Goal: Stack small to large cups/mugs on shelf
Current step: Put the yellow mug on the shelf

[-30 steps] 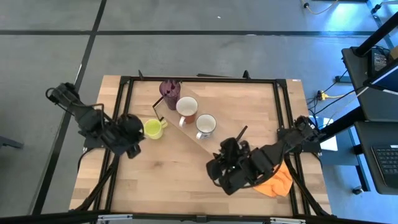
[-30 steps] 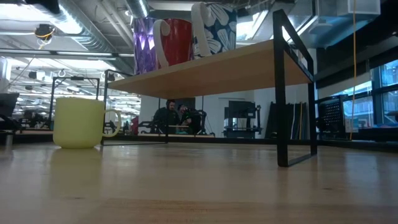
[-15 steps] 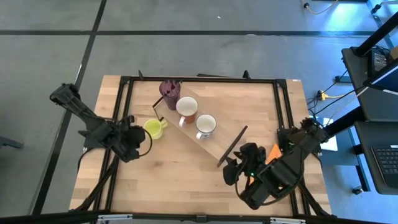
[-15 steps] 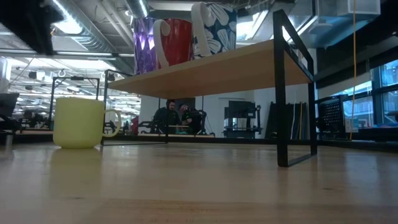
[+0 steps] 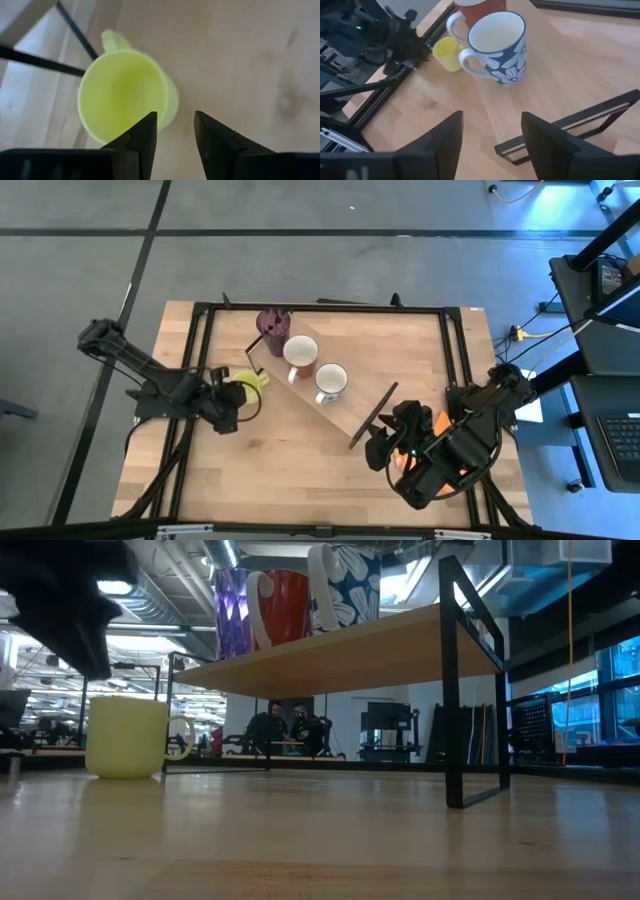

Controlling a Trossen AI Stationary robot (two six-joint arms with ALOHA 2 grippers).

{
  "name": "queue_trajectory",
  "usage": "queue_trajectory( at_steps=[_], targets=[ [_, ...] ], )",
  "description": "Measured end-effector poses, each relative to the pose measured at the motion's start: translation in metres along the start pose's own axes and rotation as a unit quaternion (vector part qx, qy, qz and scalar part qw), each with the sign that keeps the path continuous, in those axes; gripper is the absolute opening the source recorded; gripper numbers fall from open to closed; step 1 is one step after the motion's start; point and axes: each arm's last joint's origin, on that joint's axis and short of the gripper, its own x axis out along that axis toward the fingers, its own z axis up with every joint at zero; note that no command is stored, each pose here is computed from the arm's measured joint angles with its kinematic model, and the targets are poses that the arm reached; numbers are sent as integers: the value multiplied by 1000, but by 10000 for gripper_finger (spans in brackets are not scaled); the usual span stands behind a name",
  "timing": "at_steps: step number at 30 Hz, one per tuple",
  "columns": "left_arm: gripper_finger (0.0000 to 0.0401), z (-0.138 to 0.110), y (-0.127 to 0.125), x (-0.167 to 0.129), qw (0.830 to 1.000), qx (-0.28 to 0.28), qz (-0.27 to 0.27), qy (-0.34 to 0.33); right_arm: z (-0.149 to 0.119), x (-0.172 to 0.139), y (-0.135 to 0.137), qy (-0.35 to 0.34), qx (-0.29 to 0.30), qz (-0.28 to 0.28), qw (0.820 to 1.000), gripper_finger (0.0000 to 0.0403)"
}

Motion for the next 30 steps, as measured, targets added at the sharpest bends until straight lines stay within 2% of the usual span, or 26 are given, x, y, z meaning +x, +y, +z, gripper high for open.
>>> queue_trajectory(
  at_steps=[12, 21, 25, 30],
  targets=[
    [125, -1, 12, 32, 1000, -2, -11, 22, 0, 0, 0, -1, -5, 0, 1000, 202],
    [124, -9, 11, 48, 998, -4, -47, 30, 0, 0, 0, 4, -5, -1, 1000, 202],
    [99, -11, 7, 47, 997, 1, -66, 35, 0, 0, 0, 7, -5, -1, 1000, 202],
    [37, -10, -1, 43, 995, -19, -95, 21, 0, 0, 0, 8, -5, -2, 1000, 202]
  ],
)
